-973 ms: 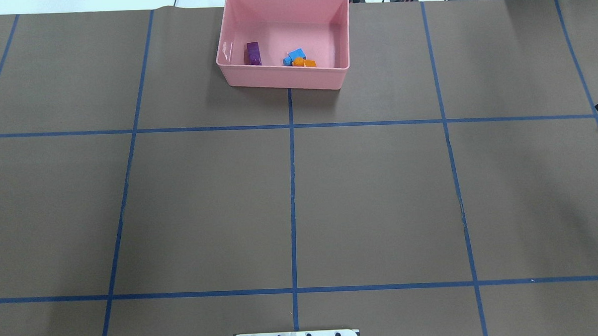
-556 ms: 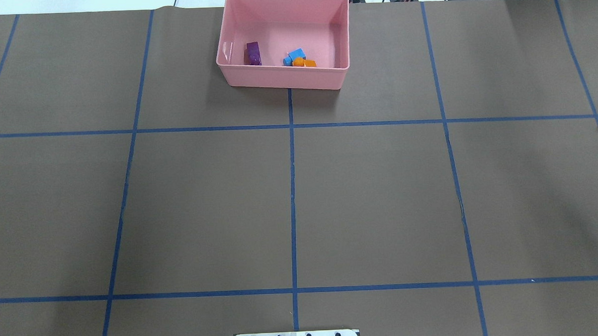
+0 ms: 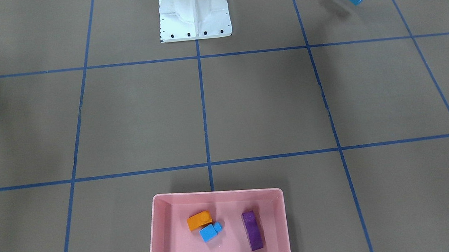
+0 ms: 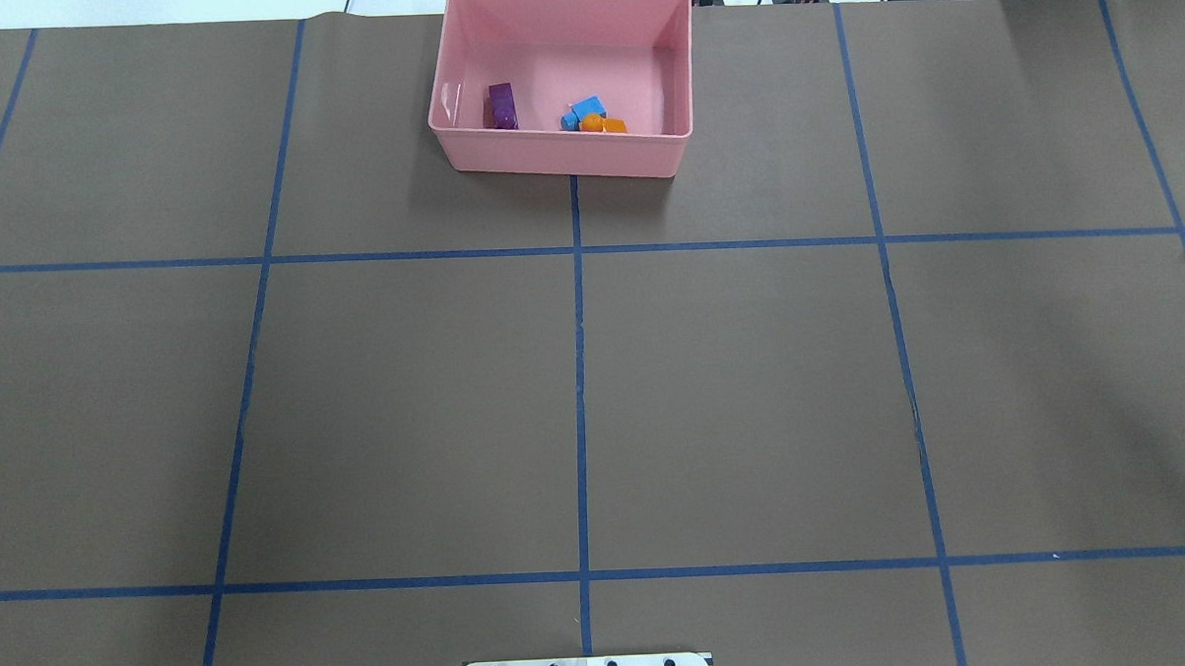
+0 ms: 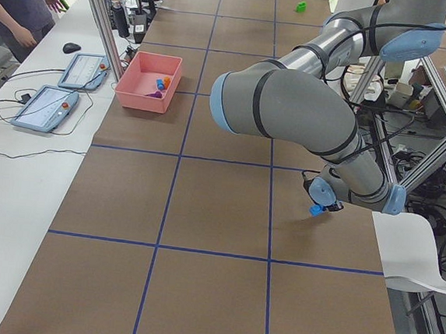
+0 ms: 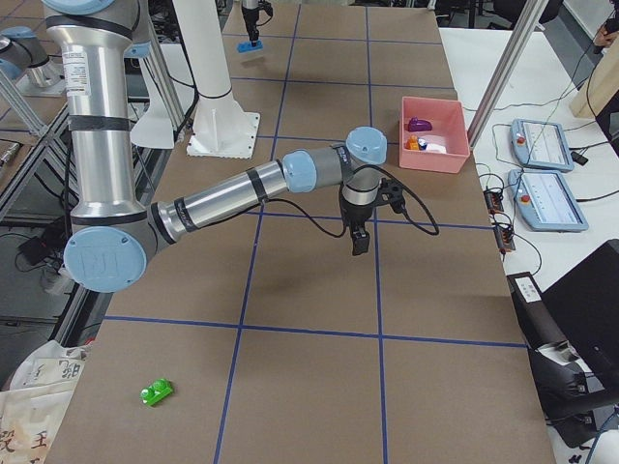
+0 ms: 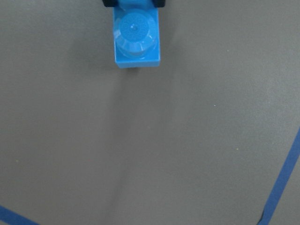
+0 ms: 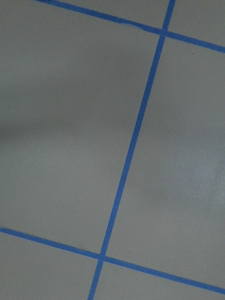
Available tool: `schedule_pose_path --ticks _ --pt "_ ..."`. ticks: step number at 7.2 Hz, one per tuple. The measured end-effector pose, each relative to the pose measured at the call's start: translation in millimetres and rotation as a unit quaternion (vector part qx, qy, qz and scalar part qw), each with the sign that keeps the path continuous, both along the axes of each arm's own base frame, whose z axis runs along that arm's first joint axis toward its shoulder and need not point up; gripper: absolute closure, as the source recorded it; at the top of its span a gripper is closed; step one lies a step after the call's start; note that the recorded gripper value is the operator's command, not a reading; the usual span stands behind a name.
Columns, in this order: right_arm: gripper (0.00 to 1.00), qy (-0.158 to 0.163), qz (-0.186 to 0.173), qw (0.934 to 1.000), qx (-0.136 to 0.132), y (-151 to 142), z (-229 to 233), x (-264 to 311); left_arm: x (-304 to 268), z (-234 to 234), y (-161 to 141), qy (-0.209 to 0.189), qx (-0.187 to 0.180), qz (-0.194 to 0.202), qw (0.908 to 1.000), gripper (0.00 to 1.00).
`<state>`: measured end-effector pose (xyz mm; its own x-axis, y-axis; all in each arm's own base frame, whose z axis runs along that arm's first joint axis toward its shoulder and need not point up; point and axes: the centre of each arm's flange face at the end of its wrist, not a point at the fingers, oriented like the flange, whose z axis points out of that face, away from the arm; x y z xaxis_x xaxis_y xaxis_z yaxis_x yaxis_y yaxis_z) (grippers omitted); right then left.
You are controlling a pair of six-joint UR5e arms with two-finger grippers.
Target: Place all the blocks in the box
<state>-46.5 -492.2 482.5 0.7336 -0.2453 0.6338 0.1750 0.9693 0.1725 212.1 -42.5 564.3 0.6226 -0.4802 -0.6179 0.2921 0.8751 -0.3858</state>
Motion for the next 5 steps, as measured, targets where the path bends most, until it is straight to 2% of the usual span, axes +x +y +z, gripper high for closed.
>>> schedule_pose_path --ticks 5 --pt "0.00 0.004 0.001 1.0000 0.000 -1 2 0 8 -59 -10 0.054 -0.039 -0.048 0.9966 1.00"
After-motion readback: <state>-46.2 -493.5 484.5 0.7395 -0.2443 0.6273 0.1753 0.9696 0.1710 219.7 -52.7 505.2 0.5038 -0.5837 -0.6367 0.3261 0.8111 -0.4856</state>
